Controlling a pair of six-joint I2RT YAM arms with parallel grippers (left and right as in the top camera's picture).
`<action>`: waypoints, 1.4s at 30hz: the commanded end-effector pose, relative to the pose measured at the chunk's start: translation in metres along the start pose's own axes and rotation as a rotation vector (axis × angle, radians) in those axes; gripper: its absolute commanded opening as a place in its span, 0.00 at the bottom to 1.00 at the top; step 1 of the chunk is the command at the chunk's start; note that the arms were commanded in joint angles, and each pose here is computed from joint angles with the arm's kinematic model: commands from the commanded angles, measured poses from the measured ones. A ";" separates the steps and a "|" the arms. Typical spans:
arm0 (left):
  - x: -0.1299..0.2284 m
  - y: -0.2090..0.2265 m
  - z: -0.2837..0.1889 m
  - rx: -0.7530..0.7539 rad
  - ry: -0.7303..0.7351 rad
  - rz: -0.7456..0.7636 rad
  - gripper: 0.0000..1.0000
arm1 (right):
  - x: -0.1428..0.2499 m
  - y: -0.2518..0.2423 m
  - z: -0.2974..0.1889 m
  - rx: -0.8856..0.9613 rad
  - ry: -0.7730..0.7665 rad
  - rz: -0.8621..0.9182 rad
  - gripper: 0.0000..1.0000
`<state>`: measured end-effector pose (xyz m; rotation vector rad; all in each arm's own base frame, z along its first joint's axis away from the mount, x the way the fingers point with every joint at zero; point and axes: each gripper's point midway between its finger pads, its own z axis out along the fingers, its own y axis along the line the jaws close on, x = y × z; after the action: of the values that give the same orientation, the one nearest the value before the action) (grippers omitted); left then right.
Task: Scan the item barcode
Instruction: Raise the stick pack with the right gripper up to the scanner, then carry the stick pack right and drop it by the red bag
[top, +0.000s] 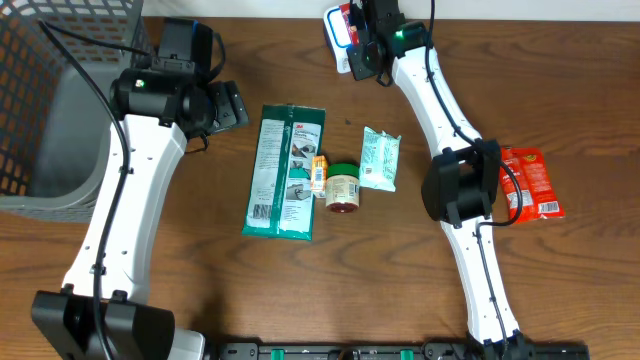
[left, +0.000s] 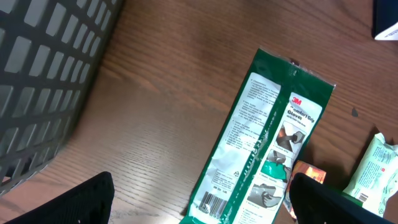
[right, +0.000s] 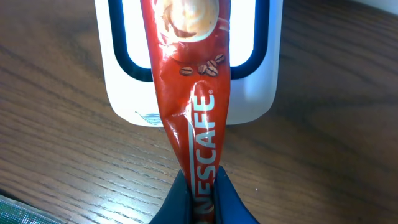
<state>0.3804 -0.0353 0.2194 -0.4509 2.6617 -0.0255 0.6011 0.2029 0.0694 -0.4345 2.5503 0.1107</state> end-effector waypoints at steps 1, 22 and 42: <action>0.000 0.004 0.001 -0.016 0.001 0.004 0.90 | 0.002 0.007 0.006 0.006 0.005 -0.024 0.01; 0.000 0.004 0.001 -0.016 0.001 0.004 0.90 | -0.015 0.018 -0.139 -0.072 -0.006 -0.022 0.01; 0.000 0.004 0.001 -0.016 0.001 0.004 0.90 | 0.079 -0.008 -0.283 0.000 0.255 0.113 0.01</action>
<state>0.3804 -0.0353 0.2194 -0.4509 2.6617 -0.0255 0.4097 0.1351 0.2593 -0.3823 2.8191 0.1224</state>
